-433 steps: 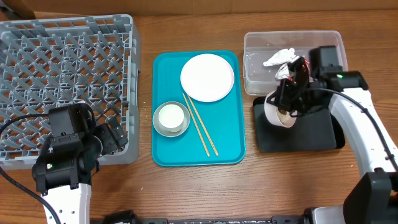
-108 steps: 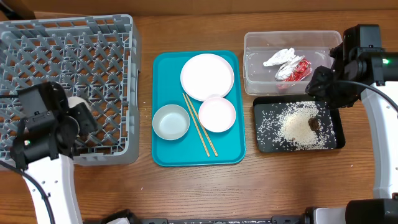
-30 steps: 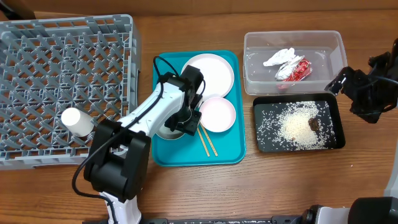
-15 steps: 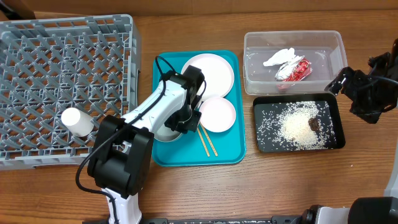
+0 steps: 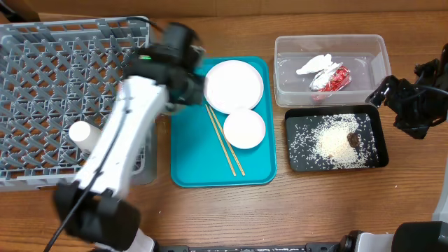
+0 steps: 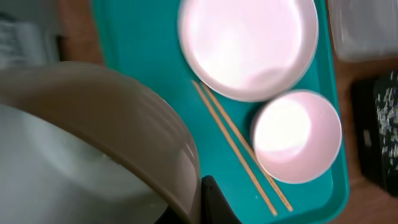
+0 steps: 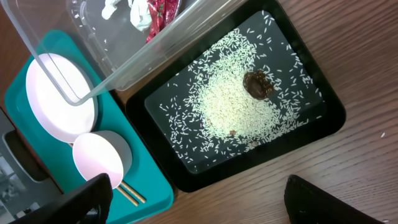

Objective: Sort waste into correct bins and load items into the dishwasher

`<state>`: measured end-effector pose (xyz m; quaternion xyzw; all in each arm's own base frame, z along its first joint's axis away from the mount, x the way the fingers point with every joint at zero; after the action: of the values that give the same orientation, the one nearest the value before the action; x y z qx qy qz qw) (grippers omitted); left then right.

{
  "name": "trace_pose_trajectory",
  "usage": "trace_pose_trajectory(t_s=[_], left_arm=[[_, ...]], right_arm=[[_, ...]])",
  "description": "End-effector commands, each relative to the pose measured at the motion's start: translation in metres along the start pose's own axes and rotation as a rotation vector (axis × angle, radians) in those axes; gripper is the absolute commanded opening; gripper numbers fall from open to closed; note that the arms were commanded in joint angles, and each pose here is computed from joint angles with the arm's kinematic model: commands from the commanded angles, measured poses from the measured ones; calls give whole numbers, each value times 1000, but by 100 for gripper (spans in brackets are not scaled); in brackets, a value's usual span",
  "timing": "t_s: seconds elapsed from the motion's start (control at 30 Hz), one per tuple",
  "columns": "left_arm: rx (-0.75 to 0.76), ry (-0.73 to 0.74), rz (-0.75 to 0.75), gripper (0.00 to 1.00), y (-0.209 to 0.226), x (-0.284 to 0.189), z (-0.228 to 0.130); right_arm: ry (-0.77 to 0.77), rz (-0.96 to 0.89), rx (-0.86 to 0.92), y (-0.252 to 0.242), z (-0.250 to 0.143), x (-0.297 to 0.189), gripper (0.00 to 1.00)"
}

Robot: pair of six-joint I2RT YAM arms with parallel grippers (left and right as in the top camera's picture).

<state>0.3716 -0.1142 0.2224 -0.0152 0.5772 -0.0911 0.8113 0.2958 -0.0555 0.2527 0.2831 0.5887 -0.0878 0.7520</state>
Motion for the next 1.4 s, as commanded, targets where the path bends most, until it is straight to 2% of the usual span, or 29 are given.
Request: trace_pose_trajectory(t_s=[0.0,0.27,0.5,0.83,0.97,1.37], left_arm=[[-19,-101,-70,4,32,-33,15],[-34,-160,-373,4,76,-44,22],[-125,-232,-520,4,128,-44,25],[-182,-272,-775,4,151,-16,30],[-241,-262,-825,4,166,2,28],[-393,-220,-836,4,207,30,10]], right_arm=[[-36,22,-11,4,-1,-11,90],[-32,20,-10,4,-2,-11,90],[-29,20,-9,4,-2,-11,90],[-26,19,-8,4,-3,-11,90],[-21,18,-6,4,-4,-11,90],[-17,16,-5,3,-5,-11,90]])
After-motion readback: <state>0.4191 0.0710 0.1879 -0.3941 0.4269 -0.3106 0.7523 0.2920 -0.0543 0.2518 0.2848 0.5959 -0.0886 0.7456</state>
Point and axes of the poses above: each gripper's point midway between its finger pads, its own x axis out along the fingers, its own y axis along the line the jaws close on, z = x × y, the point moved 3 cm from there along -x, back along the fingers, and after that the axes turned 3 degrees about -x, right-handed, at the moved point
